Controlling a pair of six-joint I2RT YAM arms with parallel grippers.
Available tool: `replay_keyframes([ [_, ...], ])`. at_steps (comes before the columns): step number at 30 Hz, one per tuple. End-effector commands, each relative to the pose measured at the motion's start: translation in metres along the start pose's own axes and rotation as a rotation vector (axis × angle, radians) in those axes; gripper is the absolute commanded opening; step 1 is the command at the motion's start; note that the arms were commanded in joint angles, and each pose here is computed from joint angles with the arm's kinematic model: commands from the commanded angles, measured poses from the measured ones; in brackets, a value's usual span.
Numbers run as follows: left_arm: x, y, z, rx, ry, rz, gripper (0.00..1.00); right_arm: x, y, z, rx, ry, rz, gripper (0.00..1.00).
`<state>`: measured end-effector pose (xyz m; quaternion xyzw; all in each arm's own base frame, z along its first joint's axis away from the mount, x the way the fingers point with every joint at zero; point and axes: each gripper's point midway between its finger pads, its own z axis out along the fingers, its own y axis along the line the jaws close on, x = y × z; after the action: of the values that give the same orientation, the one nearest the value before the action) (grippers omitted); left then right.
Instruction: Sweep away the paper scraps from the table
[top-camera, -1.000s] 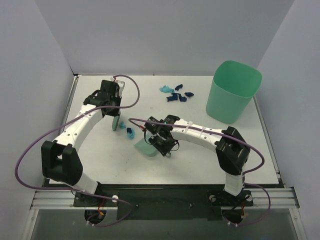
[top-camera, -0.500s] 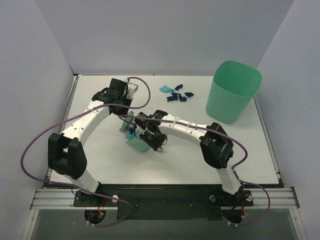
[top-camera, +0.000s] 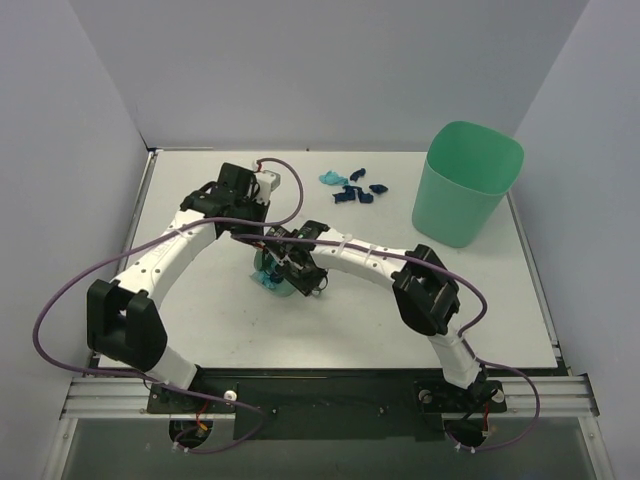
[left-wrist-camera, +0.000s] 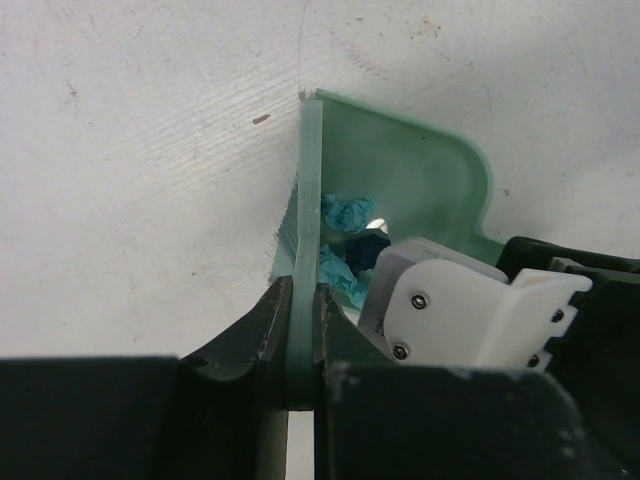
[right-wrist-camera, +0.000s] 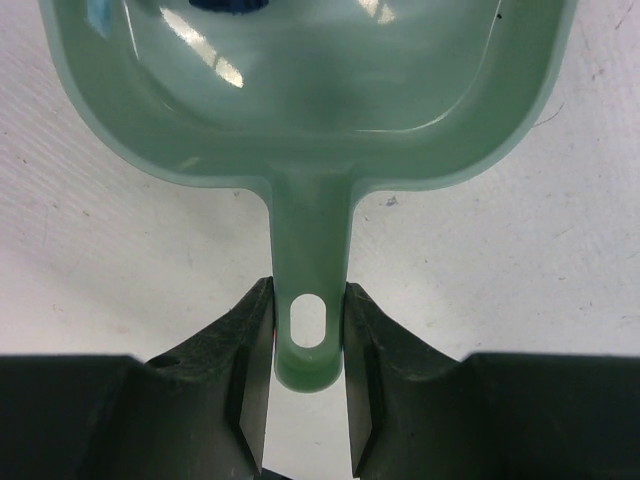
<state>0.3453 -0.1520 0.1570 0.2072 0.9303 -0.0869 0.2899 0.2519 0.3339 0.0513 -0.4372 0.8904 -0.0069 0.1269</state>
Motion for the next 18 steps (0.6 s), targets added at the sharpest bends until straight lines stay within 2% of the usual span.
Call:
replay_keyframes([
  [1,0.005,-0.021,-0.017,0.083,-0.012,-0.06,0.0,-0.012,-0.005,-0.011,0.048,-0.078,0.028,0.0],
  [5,0.003,-0.02,-0.025,0.069,-0.028,-0.075,0.0,-0.013,-0.004,-0.014,0.07,-0.104,0.035,0.0],
  [10,-0.008,0.0,-0.04,-0.052,-0.081,-0.135,0.0,-0.013,-0.005,-0.029,0.097,-0.166,0.064,0.0],
  [18,-0.059,0.011,-0.101,-0.11,-0.299,-0.212,0.0,-0.012,-0.006,-0.054,0.104,-0.239,0.094,0.0],
])
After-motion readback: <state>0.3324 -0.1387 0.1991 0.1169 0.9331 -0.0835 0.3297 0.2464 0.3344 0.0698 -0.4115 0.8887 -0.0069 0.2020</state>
